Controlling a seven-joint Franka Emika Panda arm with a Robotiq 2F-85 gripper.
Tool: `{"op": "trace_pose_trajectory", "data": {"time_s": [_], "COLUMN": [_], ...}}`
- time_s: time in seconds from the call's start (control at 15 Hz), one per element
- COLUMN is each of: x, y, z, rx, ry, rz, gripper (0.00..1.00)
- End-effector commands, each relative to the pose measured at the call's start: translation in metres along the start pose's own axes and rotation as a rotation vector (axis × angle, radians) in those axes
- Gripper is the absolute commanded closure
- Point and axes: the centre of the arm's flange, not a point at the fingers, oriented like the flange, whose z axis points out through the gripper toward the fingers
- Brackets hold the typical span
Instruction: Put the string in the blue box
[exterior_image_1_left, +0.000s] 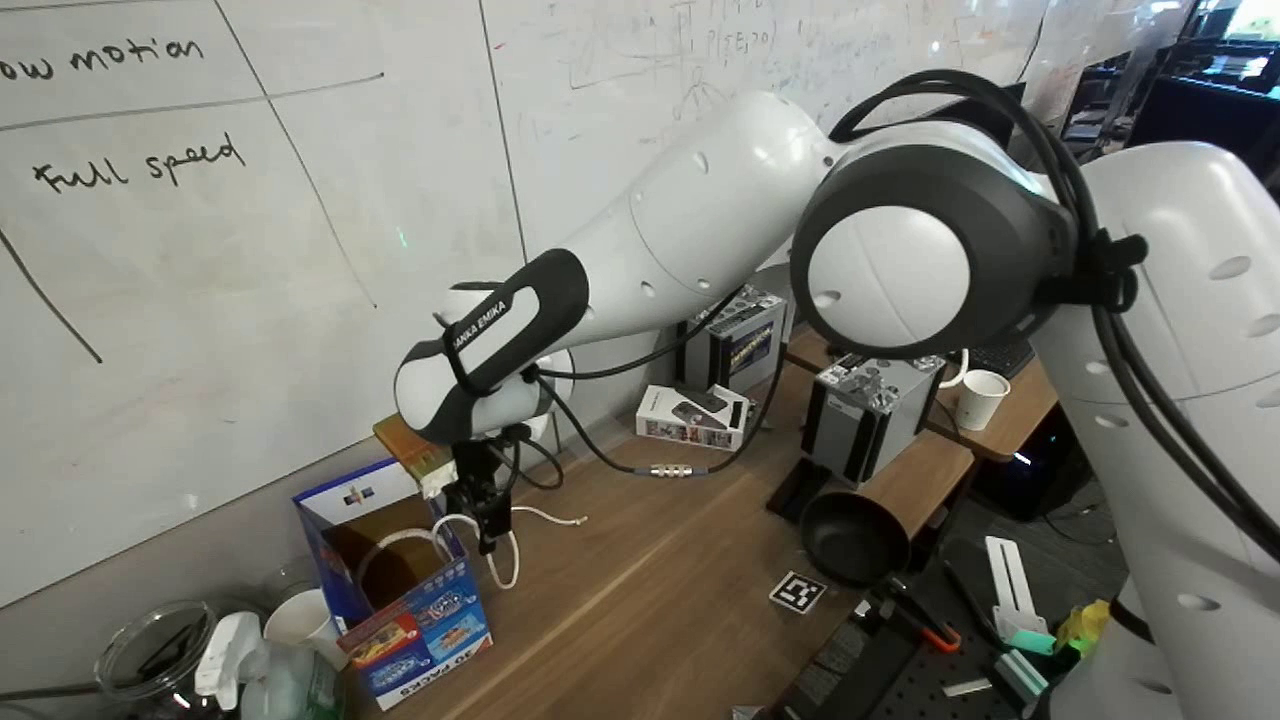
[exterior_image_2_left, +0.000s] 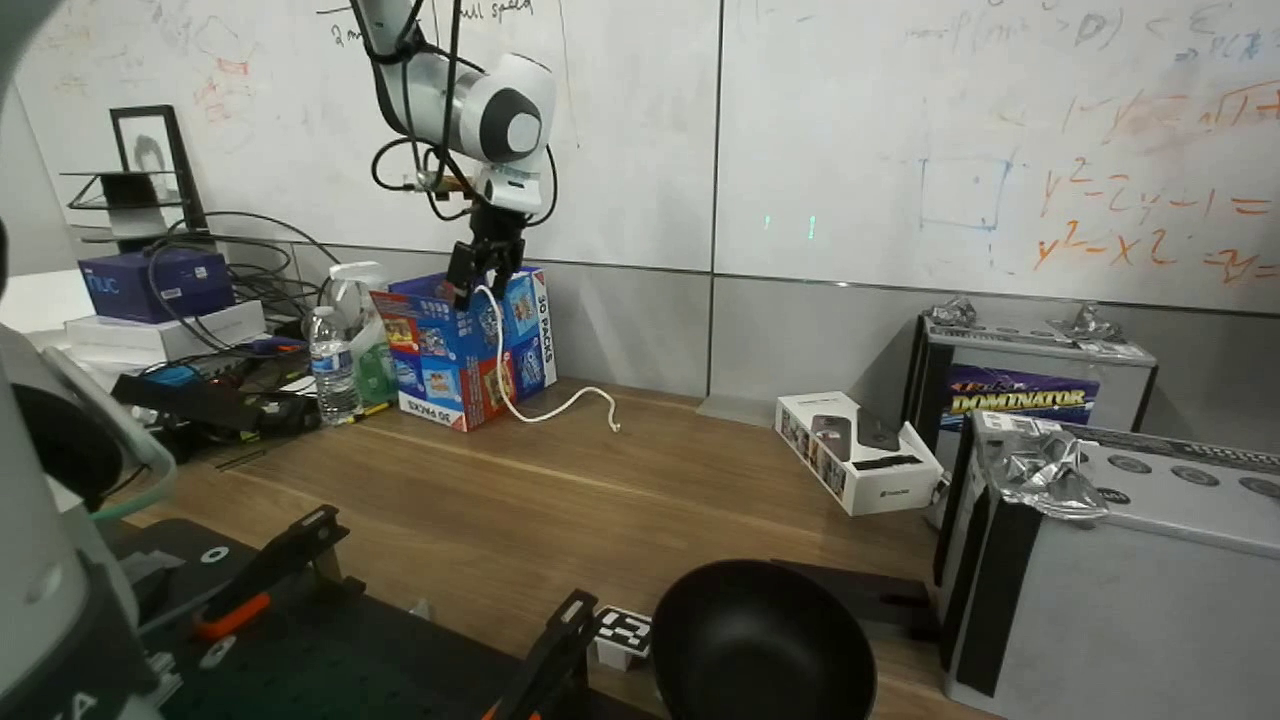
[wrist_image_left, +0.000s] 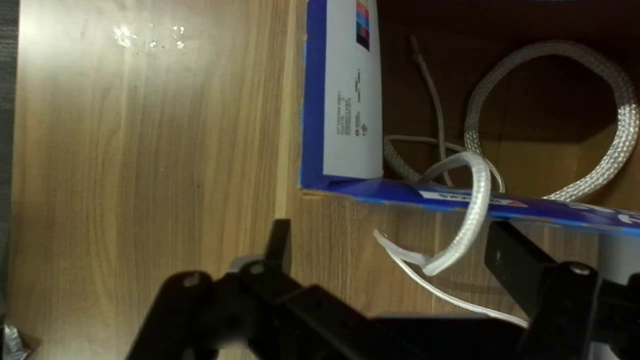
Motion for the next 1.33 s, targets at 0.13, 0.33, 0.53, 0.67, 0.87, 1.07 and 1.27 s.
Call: {"op": "trace_pose_trajectory", "data": {"time_s": [0.13, 0.33, 0.53, 0.67, 0.87, 1.07, 1.27], "x": [0.0052, 0.0023, 0.0005, 0.0012, 0.0013, 0.0036, -0.0012], "y": [0.0129, 0.0117, 0.0138, 0.0152, 0.0156, 0.0142, 0.0134], "z": [0.0, -0.0003, -0.0018, -0.0011, 0.0028, 0.0029, -0.0007], "rx": [0.063, 0.099, 0.146, 0.171, 0.198, 0.221, 0.262], "ry": [-0.079, -0.107, -0.113, -0.12, -0.122, -0.129, -0.121], "rz": [0.004, 0.005, -0.008, -0.015, -0.03, -0.031, -0.041], "gripper": [0.0, 0.0, 0.0, 0.0, 0.0, 0.0, 0.0]}}
